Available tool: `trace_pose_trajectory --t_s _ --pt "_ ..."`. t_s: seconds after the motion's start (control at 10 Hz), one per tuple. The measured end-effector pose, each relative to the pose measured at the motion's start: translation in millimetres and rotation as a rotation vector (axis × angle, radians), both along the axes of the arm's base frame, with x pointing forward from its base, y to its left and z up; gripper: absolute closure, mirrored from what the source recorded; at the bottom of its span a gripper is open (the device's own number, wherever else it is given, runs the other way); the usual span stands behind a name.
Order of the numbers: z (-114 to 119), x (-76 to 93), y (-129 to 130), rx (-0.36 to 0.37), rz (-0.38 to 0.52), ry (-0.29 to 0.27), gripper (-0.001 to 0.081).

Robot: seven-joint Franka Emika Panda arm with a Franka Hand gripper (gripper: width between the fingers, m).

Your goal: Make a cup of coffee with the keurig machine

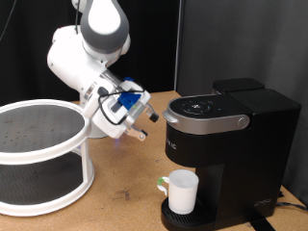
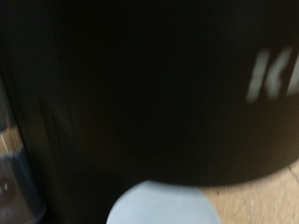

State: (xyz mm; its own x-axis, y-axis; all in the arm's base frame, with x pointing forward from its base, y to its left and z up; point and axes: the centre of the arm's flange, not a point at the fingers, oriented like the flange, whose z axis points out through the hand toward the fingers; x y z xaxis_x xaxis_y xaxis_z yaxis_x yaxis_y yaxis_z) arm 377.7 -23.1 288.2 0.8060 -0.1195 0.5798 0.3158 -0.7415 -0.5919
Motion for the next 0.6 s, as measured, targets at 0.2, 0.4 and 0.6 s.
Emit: trace_pose_trajectory --t_s 0.2,0.4,0.6 --pt "26 1.3 -2 0.054 -0.003 -0.027 0.0003" --pt "52 0.4 -2 0.097 0.011 -0.036 0.0003" --pt "77 -2.7 -3 0.134 0.025 -0.035 0.0003"
